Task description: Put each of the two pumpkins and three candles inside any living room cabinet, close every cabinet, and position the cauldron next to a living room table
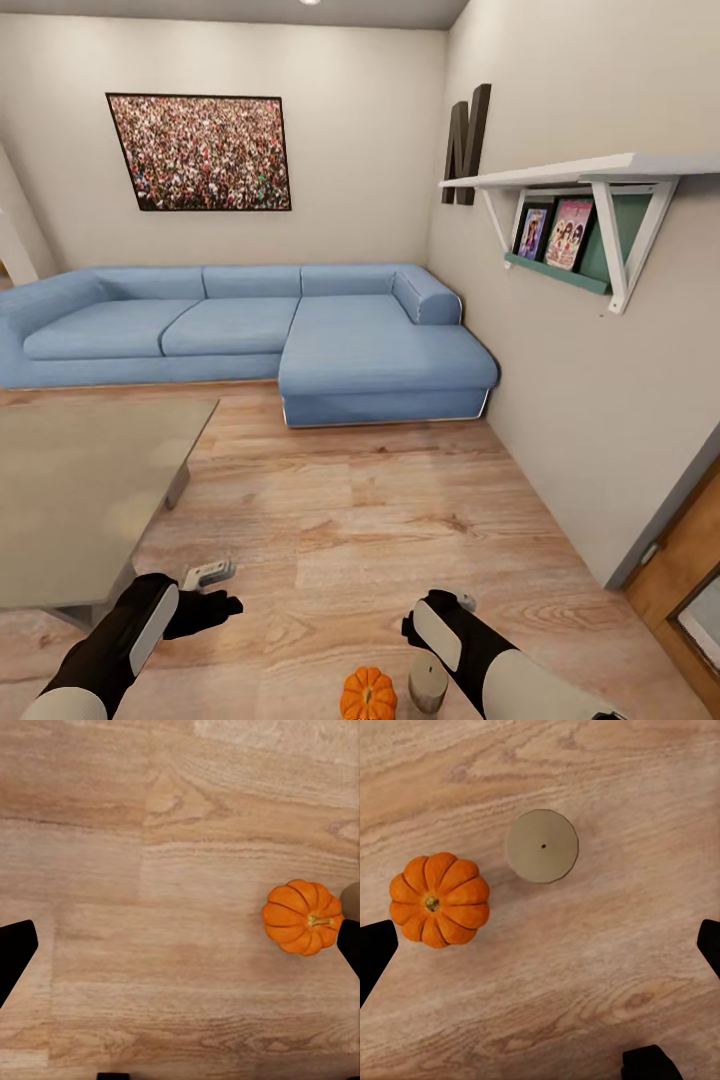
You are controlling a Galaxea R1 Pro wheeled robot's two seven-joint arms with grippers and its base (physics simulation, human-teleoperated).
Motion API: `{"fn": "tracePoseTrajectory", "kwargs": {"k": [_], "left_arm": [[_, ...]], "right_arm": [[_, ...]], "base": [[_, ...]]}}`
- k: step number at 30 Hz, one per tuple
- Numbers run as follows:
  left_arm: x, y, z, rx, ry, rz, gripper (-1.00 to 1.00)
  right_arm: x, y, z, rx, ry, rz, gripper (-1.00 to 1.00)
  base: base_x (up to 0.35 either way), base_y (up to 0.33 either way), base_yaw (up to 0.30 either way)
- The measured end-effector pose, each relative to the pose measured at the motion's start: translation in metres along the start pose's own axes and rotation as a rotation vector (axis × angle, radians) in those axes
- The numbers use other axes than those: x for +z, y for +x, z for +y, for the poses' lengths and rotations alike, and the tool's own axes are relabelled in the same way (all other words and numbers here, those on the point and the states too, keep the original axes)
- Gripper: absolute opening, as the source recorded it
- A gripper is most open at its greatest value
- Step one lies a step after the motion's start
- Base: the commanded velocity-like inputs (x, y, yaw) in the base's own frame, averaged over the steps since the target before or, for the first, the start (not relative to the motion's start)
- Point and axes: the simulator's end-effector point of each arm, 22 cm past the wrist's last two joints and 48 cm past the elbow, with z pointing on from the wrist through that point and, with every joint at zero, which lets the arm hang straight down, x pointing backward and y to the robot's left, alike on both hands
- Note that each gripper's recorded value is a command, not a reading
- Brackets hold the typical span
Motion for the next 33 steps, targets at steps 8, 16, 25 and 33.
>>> {"fn": "tracePoseTrajectory", "kwargs": {"k": [8, 16, 25, 33], "left_arm": [[0.014, 0.007, 0.004, 0.001, 0.000, -0.003, 1.00], [0.028, 0.015, 0.007, 0.001, 0.001, -0.006, 1.00], [0.038, 0.021, 0.010, 0.000, 0.001, -0.005, 1.00], [0.051, 0.028, 0.013, 0.001, 0.001, -0.005, 1.00]], "right_arm": [[0.014, 0.007, 0.001, 0.000, -0.002, -0.003, 1.00], [0.030, 0.014, 0.000, 0.000, 0.000, -0.005, 1.00], [0.039, 0.019, 0.000, 0.000, 0.001, -0.006, 1.00], [0.054, 0.027, -0.002, 0.000, 0.003, -0.006, 1.00]], "base": [[0.000, 0.000, 0.125], [0.000, 0.000, 0.026], [0.000, 0.000, 0.001], [0.000, 0.000, 0.000]]}}
